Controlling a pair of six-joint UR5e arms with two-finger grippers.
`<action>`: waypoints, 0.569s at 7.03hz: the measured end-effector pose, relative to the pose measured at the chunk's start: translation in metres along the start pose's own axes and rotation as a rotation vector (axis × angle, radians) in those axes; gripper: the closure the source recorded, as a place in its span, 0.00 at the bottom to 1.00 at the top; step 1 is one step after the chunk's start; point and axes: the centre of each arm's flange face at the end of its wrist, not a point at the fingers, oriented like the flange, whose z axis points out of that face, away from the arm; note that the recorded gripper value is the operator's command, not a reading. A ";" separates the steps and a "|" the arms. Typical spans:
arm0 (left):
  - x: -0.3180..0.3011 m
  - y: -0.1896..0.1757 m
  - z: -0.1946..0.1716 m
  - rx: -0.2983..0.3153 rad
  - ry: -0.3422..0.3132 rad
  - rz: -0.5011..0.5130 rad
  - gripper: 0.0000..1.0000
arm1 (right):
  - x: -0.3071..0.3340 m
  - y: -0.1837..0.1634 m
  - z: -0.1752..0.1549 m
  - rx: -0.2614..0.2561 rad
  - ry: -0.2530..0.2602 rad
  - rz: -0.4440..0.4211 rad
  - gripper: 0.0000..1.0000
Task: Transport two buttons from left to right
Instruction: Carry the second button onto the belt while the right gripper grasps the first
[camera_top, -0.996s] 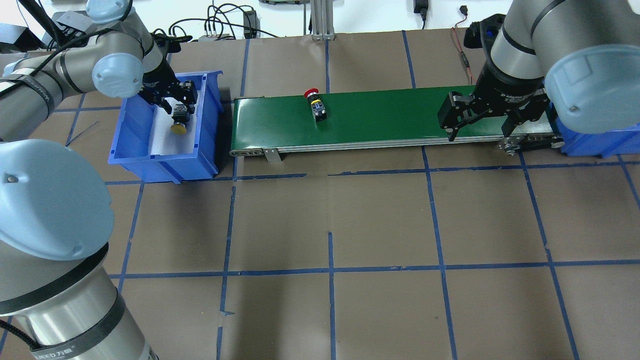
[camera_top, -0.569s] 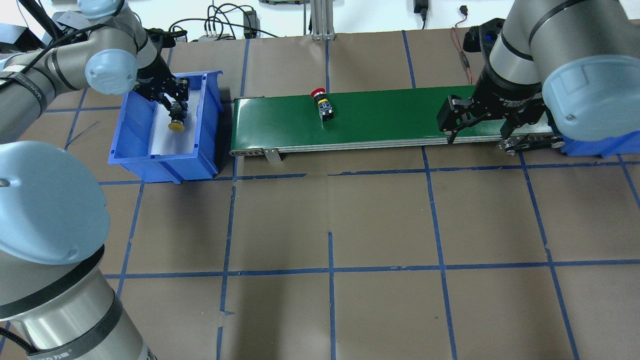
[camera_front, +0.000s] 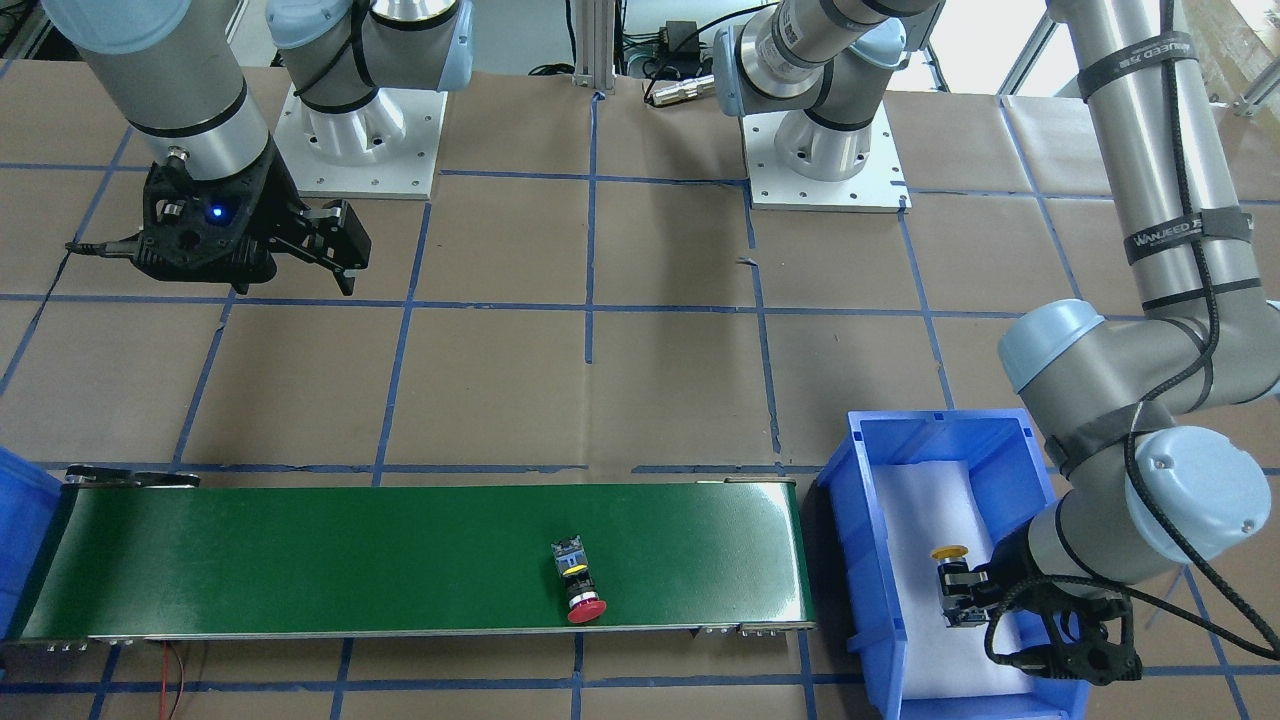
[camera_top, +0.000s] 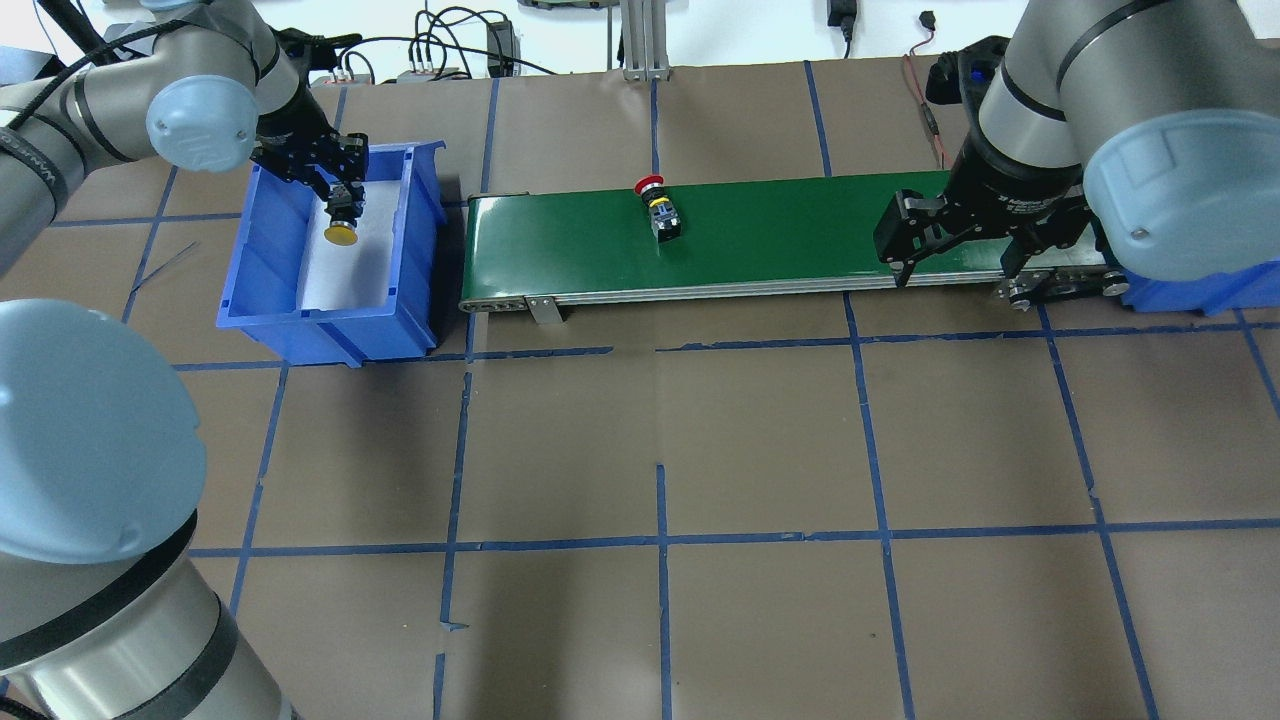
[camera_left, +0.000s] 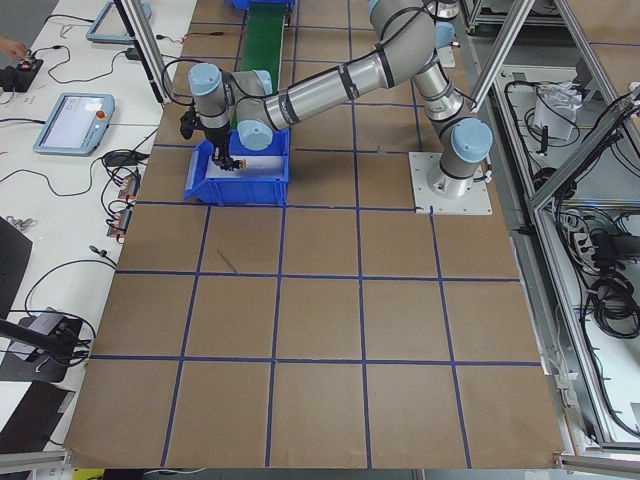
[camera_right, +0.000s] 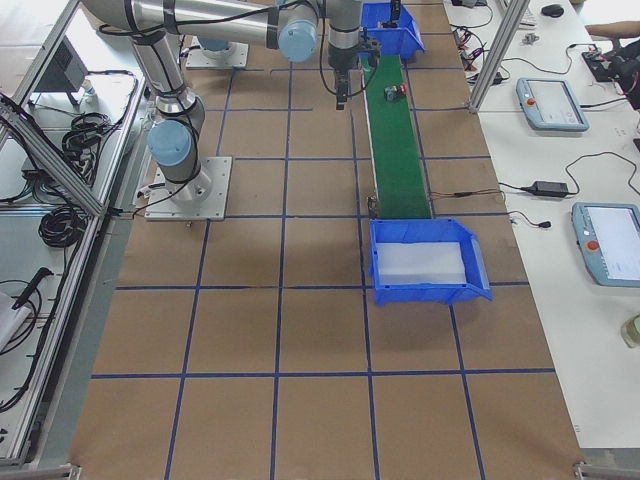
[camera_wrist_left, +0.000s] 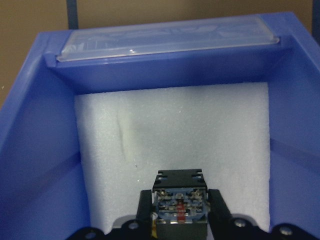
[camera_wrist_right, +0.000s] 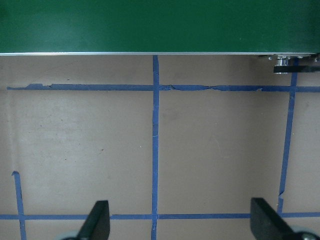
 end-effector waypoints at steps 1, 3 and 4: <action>0.003 0.003 -0.014 0.011 -0.004 0.003 0.87 | 0.000 -0.001 -0.002 0.004 0.000 0.001 0.00; 0.007 0.010 -0.036 0.020 -0.008 0.006 0.87 | 0.001 -0.005 -0.003 0.013 0.001 0.001 0.00; 0.010 0.013 -0.048 0.015 -0.008 0.002 0.87 | 0.002 -0.007 -0.004 0.024 0.000 0.002 0.00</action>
